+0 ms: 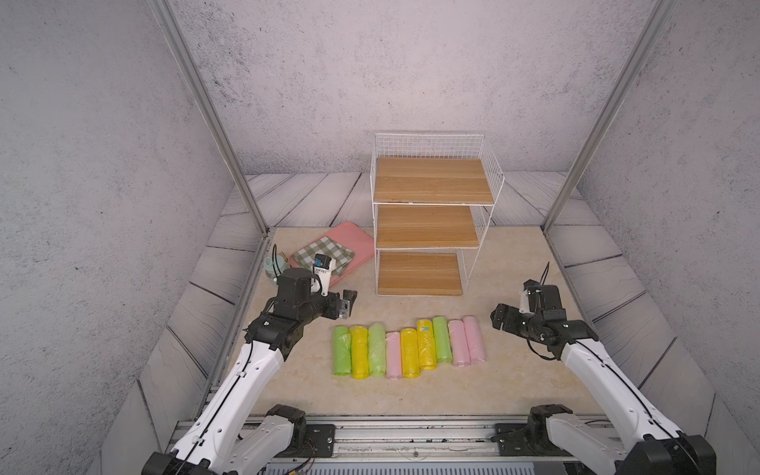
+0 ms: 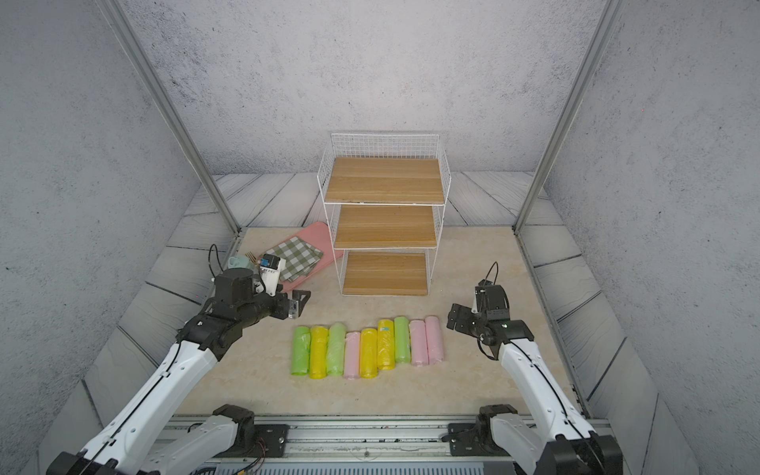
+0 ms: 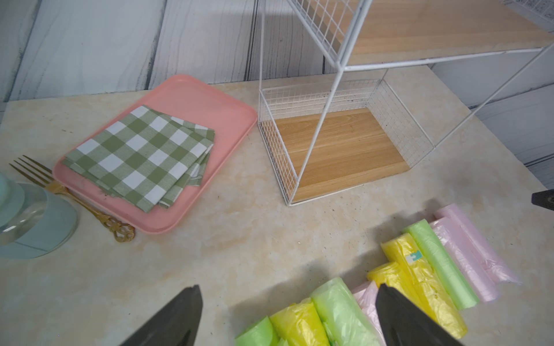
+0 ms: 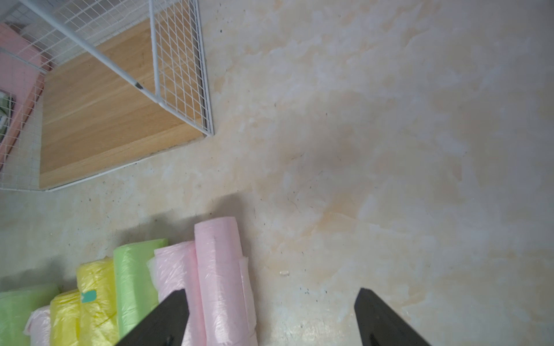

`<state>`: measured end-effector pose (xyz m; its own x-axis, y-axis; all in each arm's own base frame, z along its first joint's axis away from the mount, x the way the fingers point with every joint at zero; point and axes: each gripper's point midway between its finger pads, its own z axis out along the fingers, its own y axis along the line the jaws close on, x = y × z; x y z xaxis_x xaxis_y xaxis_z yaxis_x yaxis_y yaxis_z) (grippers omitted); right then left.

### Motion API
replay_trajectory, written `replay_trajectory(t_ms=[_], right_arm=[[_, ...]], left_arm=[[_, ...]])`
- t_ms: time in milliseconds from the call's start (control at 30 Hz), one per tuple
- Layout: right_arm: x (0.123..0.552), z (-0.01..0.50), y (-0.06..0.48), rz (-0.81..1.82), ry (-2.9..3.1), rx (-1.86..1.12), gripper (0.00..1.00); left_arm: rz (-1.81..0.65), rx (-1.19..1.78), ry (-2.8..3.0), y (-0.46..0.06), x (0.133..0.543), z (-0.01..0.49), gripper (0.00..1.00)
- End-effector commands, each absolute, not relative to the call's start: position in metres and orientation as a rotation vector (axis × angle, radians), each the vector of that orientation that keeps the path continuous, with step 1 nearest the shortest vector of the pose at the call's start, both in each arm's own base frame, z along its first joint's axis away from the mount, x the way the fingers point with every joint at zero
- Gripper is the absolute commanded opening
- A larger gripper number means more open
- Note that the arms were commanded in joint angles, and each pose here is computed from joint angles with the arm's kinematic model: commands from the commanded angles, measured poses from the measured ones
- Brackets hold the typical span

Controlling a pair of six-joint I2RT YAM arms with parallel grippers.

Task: Sort the rolls of trash bags by color and place them on the shelf
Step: Pick up the roll of trash bags from the center of the board.

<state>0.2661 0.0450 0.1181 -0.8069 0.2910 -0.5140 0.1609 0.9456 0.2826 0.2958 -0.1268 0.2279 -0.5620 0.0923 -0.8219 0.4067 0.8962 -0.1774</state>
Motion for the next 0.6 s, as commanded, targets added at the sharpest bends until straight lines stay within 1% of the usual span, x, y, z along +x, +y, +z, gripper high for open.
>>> replay_trajectory(t_ms=[0, 333, 567], right_arm=[[0.245, 0.109, 0.044, 0.289, 2.573, 0.351, 0.91], [0.217, 0.078, 0.063, 0.352, 2.691, 0.325, 0.88], [0.213, 0.072, 0.075, 0.375, 2.708, 0.282, 0.87]], left_arm=[[-0.476, 0.399, 2.178, -0.137, 0.282, 0.224, 0.97], [-0.491, 0.524, 2.209, -0.165, 0.264, 0.210, 0.97], [-0.487, 0.594, 2.236, -0.184, 0.260, 0.194, 0.97]])
